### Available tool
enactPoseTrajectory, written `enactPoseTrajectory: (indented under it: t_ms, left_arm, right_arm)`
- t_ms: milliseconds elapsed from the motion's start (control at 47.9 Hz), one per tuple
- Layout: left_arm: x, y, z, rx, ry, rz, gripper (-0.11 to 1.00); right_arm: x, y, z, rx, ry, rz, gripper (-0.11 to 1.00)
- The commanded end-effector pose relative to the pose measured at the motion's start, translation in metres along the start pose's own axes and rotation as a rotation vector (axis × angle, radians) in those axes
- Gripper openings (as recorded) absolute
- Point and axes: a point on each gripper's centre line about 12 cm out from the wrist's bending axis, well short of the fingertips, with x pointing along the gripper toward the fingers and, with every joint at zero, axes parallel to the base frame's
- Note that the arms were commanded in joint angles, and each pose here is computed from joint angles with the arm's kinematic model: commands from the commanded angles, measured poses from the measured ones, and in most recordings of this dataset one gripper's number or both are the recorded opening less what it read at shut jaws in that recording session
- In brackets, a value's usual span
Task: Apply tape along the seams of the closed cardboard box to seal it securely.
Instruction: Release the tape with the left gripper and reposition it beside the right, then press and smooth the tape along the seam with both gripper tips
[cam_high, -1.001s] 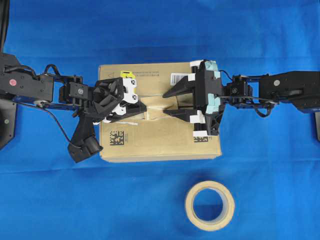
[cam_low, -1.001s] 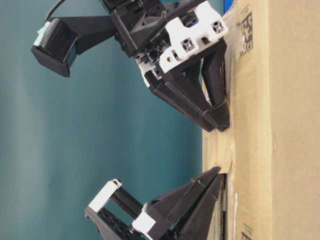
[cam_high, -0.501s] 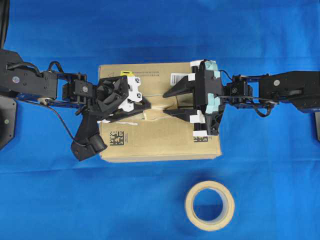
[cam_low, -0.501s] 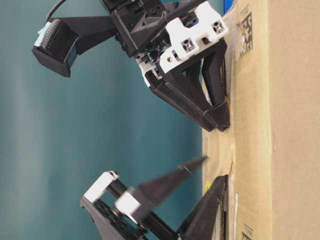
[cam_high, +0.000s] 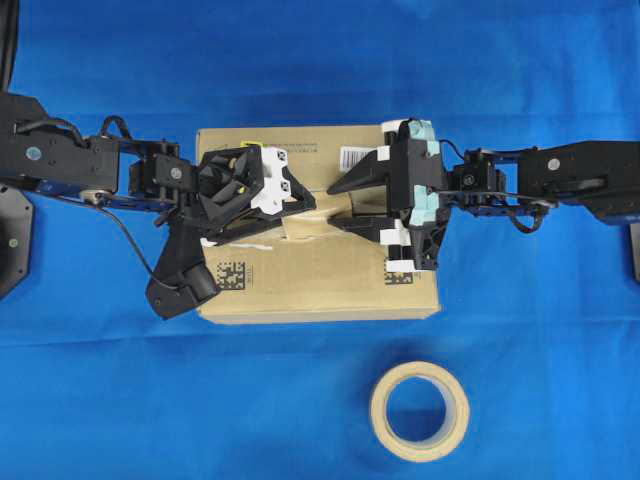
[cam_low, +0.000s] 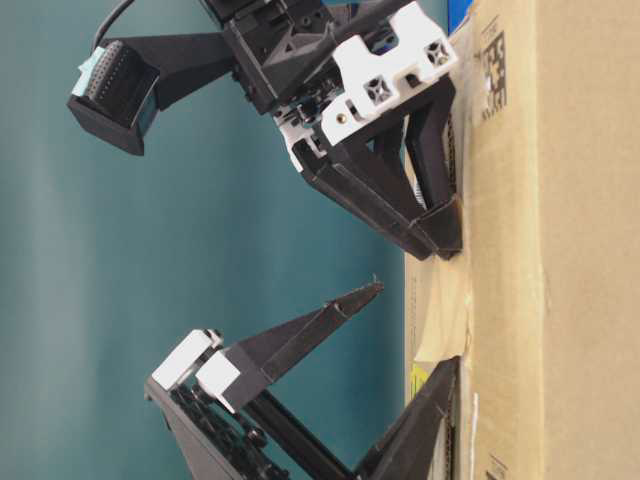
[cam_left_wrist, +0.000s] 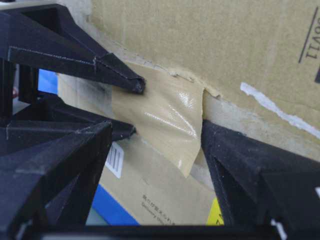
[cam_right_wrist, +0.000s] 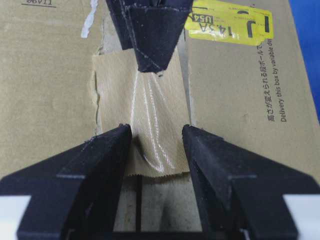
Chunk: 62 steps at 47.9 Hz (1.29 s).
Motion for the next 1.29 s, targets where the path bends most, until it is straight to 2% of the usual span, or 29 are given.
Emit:
enactPoseTrajectory:
  t_ms: [0, 167, 417, 563, 709, 876, 960, 1085, 1147, 1210, 1272]
  left_arm:
    - [-0.004, 0.005, -0.001, -0.011, 0.005, -0.033, 0.71]
    - [-0.005, 0.01, 0.0, -0.038, 0.008, -0.062, 0.71]
    - [-0.008, 0.015, 0.001, -0.064, 0.009, -0.064, 0.71]
    - [-0.016, 0.025, 0.002, -0.073, -0.001, 0.001, 0.7]
    - [-0.023, 0.032, 0.003, -0.137, -0.019, 0.107, 0.7]
    - [-0.032, 0.036, 0.002, -0.292, -0.054, 0.231, 0.7]
    - [-0.038, 0.037, 0.002, -0.392, -0.083, 0.286, 0.69]
    - [-0.044, 0.035, 0.002, -0.558, -0.124, 0.326, 0.64]
    - [-0.047, 0.033, 0.001, -0.673, -0.15, 0.335, 0.6]
    - [-0.049, 0.03, 0.001, -0.767, -0.169, 0.334, 0.5]
    - [-0.051, 0.029, 0.001, -0.863, -0.189, 0.333, 0.37]
  right_arm:
    - [-0.003, -0.002, 0.003, 0.002, 0.004, -0.005, 0.55]
    - [-0.003, -0.002, 0.002, 0.002, 0.017, -0.005, 0.55]
    - [-0.003, -0.002, 0.0, 0.002, 0.026, -0.005, 0.55]
    - [-0.004, -0.002, 0.0, 0.0, 0.024, -0.005, 0.55]
    - [-0.011, 0.001, 0.006, -0.002, 0.003, 0.002, 0.55]
    - [-0.03, 0.006, 0.026, -0.018, -0.073, 0.014, 0.55]
    - [-0.04, 0.006, 0.038, -0.021, -0.124, 0.016, 0.55]
    - [-0.051, 0.006, 0.054, -0.026, -0.222, 0.017, 0.55]
    - [-0.053, 0.006, 0.058, -0.025, -0.26, 0.016, 0.55]
    - [-0.055, 0.003, 0.063, -0.021, -0.302, 0.009, 0.53]
    - [-0.055, 0.0, 0.066, -0.016, -0.324, 0.0, 0.46]
